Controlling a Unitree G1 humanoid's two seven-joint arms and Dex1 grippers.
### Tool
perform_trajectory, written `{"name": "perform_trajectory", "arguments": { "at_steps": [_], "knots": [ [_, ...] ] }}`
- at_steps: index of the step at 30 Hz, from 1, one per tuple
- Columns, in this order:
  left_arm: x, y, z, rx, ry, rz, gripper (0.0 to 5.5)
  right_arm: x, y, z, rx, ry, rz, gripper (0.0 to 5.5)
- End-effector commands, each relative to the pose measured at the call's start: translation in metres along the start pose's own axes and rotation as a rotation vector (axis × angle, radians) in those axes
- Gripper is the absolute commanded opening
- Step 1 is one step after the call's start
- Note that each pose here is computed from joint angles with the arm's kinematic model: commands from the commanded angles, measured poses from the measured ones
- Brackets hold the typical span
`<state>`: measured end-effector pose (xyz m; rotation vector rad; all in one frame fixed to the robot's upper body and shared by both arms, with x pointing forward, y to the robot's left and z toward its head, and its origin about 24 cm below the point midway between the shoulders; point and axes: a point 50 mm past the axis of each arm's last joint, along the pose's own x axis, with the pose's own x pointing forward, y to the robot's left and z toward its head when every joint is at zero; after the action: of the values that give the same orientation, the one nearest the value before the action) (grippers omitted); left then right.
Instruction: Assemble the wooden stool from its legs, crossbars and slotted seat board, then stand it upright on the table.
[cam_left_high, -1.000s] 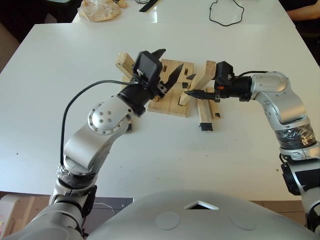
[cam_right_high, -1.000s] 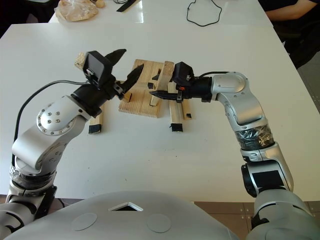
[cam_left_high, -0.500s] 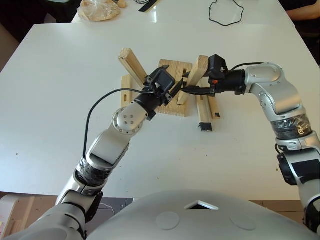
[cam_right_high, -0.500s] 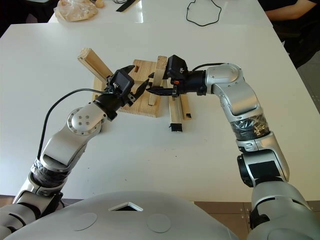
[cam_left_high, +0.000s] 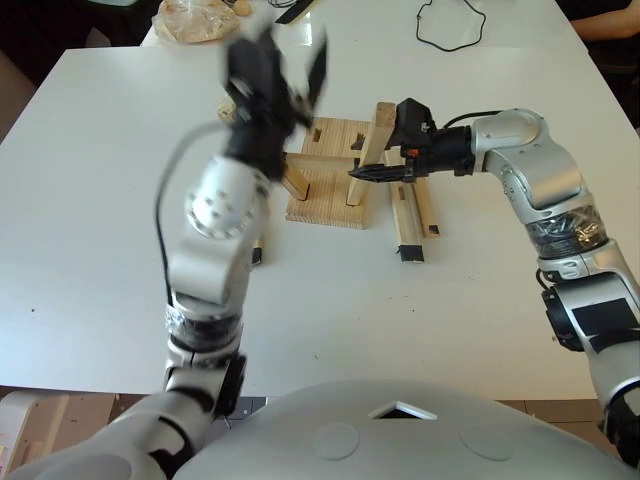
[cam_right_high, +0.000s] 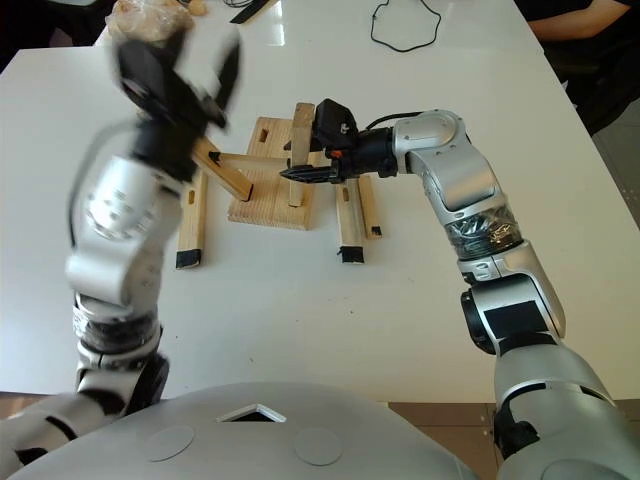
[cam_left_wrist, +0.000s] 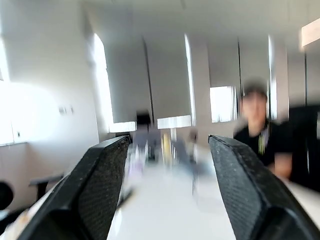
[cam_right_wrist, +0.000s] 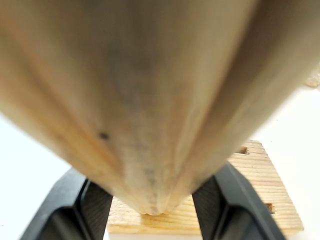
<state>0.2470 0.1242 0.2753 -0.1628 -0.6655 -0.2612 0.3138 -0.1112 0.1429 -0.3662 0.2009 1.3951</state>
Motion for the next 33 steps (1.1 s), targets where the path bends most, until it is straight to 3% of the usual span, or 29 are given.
{"name": "perform_trajectory", "arguments": {
  "at_steps": [1,3,5,7,9,12,14,16,22,29,33],
  "knots": [
    [0.009,0.050,0.045,-0.031,-0.142,0.223,2.92,-0.003,0.015,-0.050,0.159,0.168,0.025,2.00],
    [-0.003,0.092,0.035,0.123,-0.023,0.382,2.92,-0.003,0.017,-0.049,0.166,0.151,0.036,2.00],
    [-0.022,0.120,0.002,0.250,0.227,0.449,2.92,-0.004,0.019,-0.049,0.167,0.145,0.046,2.00],
    [-0.050,0.123,-0.050,0.292,0.552,0.323,2.74,-0.005,0.020,-0.050,0.164,0.150,0.051,2.00],
    [-0.072,0.101,-0.093,0.167,0.743,0.134,2.48,-0.005,0.019,-0.051,0.164,0.154,0.059,2.00],
    [-0.068,0.032,-0.112,-0.105,0.714,-0.209,2.08,-0.002,0.017,-0.050,0.155,0.163,0.088,2.00],
    [-0.073,-0.022,-0.095,-0.287,0.621,-0.517,1.75,-0.001,0.018,-0.047,0.151,0.168,0.145,2.00],
    [-0.086,-0.042,-0.076,-0.355,0.566,-0.642,1.40,0.000,0.018,-0.042,0.134,0.171,0.204,2.00],
    [-0.088,-0.023,-0.069,-0.277,0.577,-0.549,0.35,0.000,0.024,-0.048,0.159,0.171,0.267,2.00],
    [-0.079,0.041,-0.079,-0.022,0.616,-0.236,0.32,-0.003,0.012,-0.050,0.105,0.076,0.041,2.00],
    [-0.091,0.048,-0.078,0.000,0.621,-0.182,0.32,-0.022,0.008,-0.045,0.041,-0.005,-0.037,2.73]
  ]
}}
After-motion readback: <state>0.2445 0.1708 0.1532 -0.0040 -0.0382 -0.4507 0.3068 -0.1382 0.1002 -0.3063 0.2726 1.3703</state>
